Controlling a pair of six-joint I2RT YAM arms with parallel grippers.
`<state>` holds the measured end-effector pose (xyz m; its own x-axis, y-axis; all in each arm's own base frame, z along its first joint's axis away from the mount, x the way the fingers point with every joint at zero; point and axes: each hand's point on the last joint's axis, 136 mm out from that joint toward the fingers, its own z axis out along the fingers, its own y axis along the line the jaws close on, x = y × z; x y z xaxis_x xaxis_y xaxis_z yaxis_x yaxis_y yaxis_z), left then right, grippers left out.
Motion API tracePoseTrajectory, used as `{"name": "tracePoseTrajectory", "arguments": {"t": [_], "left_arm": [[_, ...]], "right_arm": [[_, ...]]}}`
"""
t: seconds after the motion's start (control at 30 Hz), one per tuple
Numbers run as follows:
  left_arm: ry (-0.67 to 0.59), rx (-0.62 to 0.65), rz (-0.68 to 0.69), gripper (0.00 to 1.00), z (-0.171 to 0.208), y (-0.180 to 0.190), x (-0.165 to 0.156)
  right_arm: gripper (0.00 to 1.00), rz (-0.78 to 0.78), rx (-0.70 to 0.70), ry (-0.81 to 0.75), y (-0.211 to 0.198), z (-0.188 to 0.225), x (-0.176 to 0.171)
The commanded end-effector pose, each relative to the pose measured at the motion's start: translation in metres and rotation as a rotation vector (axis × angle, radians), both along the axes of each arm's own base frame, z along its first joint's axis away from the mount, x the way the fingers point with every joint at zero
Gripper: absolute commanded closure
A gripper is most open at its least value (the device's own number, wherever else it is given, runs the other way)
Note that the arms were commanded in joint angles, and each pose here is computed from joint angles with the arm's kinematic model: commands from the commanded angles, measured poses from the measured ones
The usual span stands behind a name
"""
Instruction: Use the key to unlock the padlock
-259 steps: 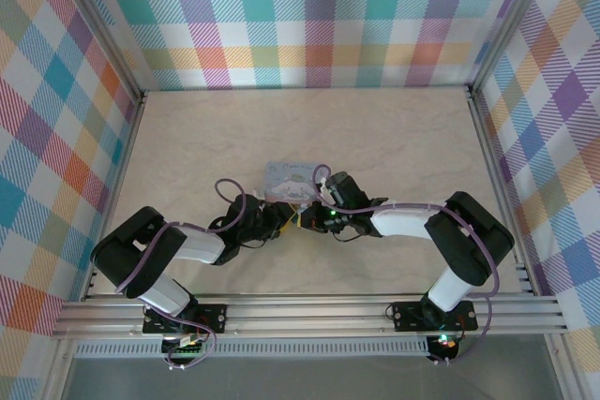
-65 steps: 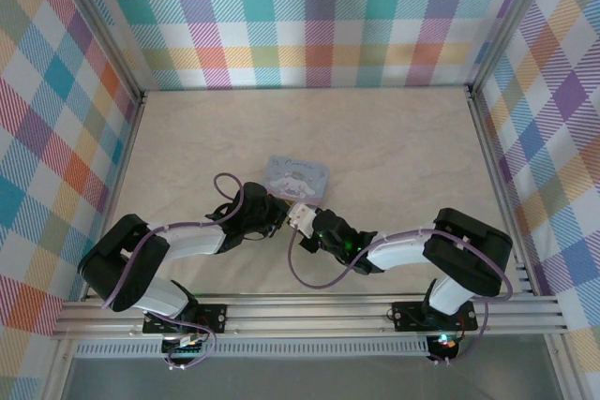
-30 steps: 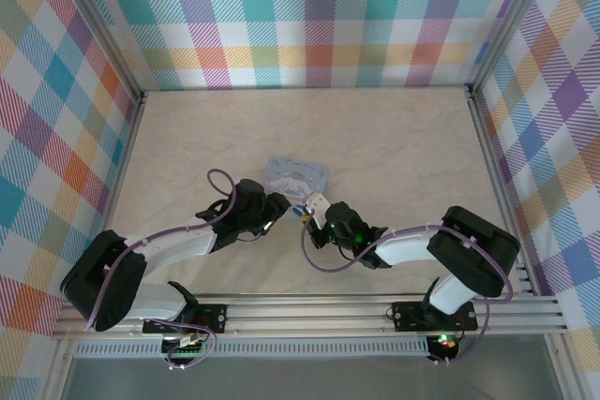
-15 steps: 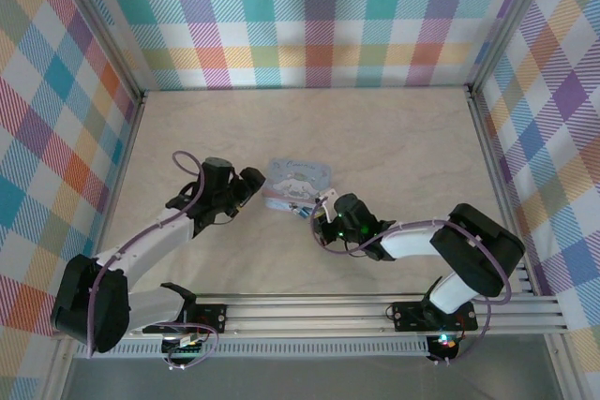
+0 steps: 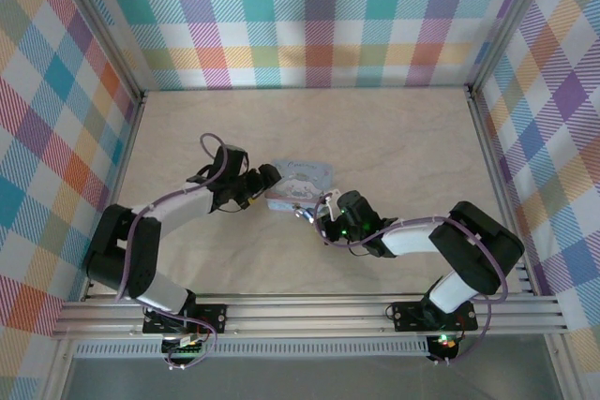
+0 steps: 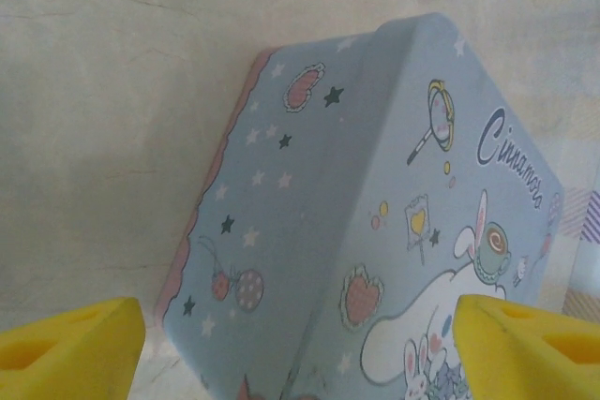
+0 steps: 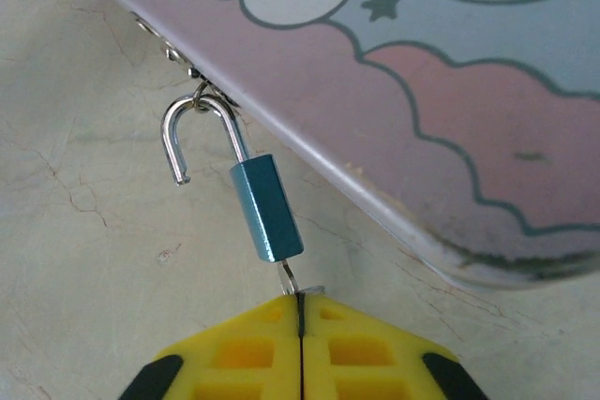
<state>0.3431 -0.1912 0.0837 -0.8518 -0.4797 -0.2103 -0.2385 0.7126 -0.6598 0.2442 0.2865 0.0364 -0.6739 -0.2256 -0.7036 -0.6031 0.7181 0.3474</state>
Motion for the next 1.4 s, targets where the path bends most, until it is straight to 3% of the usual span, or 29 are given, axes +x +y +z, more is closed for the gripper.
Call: {"name": "tracePoseTrajectory", "arguments": {"t": [0.0,0.2,0.53,1.37], "left_arm": [[-0.045,-0.022,-0.066,0.16,0.008,-0.010,0.012],[-0.012,0.015,-0.057,0.18,-0.008,-0.005,0.010],[0.053,0.033,-0.046,0.18,-0.035,0.001,-0.005],[0.069,0.041,-0.042,0.19,-0.036,0.007,-0.033]], "right_arm": [[0.84,0.002,0.008,0.007,-0.002,0.000,-0.001],[0.77,0.002,0.018,-0.022,-0.007,0.014,-0.001],[0.61,-0.012,0.175,-0.041,-0.007,0.059,0.007],[0.57,-0.003,0.248,-0.021,-0.006,0.057,0.070]]}}
